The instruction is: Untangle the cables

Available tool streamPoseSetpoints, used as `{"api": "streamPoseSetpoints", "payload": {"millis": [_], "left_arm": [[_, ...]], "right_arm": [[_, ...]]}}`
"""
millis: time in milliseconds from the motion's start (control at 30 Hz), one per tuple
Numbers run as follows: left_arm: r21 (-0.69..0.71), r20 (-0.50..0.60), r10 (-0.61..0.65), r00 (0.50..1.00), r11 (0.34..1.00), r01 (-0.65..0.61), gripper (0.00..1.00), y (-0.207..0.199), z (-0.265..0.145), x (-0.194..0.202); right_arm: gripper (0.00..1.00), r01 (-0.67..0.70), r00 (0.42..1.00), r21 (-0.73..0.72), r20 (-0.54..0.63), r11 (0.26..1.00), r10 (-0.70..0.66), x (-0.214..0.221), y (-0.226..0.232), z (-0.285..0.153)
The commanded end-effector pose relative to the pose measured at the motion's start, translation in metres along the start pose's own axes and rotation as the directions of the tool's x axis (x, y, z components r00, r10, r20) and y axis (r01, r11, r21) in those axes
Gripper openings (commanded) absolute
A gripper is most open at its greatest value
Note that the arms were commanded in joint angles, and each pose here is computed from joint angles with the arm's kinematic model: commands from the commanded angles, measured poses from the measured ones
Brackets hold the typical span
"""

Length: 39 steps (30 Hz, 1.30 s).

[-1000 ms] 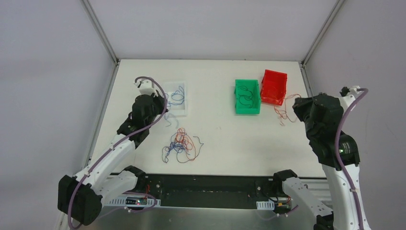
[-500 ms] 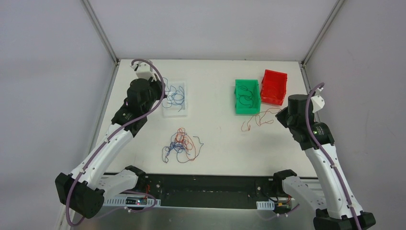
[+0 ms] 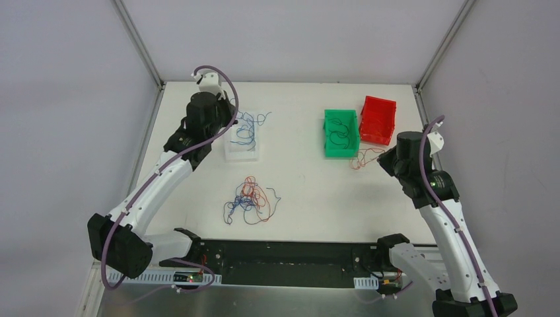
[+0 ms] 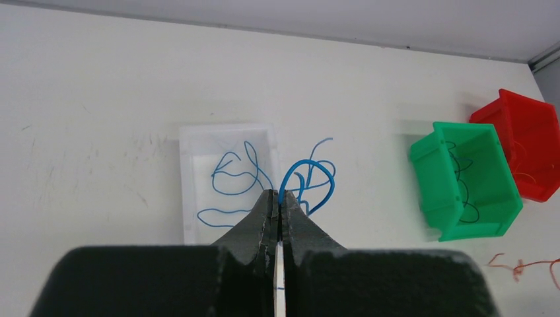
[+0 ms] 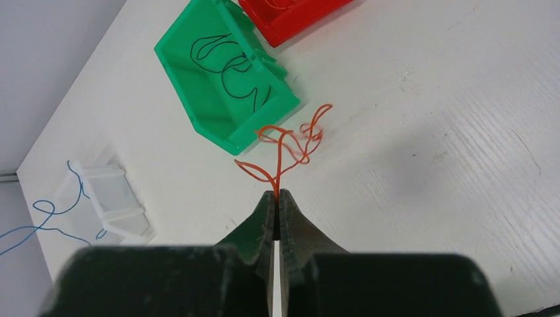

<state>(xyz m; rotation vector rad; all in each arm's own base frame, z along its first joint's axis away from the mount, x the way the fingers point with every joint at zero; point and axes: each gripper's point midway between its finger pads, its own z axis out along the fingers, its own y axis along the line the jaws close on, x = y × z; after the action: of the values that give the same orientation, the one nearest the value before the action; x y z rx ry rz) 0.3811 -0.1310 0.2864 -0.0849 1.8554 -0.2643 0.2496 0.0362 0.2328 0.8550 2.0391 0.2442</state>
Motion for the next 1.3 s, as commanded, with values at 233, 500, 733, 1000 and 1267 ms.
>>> {"api": "streamPoseSetpoints", "payload": {"millis": [233,500,733,1000,1267], "left_arm": [[0.051,0.093,-0.029,0.995,0.998,0.024,0.00,-0.012,-0.002,-0.051],[0.031,0.058,-0.091,0.994,0.995,0.090,0.00,0.004,0.021,-0.040],[-0.067,-0.060,-0.126,0.990,0.990,0.122,0.00,0.033,0.050,0.019],[-0.173,-0.112,-0.152,0.982,0.976,0.131,0.00,0.061,0.074,0.072],[-0.232,-0.190,-0.115,0.975,0.970,0.069,0.00,0.080,0.092,0.102]], "right_arm": [[0.00,0.007,1.000,-0.035,0.015,0.999,-0.007,-0.003,0.007,0.002],[0.00,0.012,1.000,-0.040,-0.002,0.999,-0.012,0.001,0.008,0.005],[0.00,0.007,1.000,-0.043,-0.012,0.999,-0.008,0.005,0.008,0.008],[0.00,0.010,1.000,-0.037,-0.019,0.999,-0.011,0.009,0.005,0.011],[0.00,0.010,1.000,-0.034,-0.023,0.999,-0.011,0.012,0.003,0.012]]}}
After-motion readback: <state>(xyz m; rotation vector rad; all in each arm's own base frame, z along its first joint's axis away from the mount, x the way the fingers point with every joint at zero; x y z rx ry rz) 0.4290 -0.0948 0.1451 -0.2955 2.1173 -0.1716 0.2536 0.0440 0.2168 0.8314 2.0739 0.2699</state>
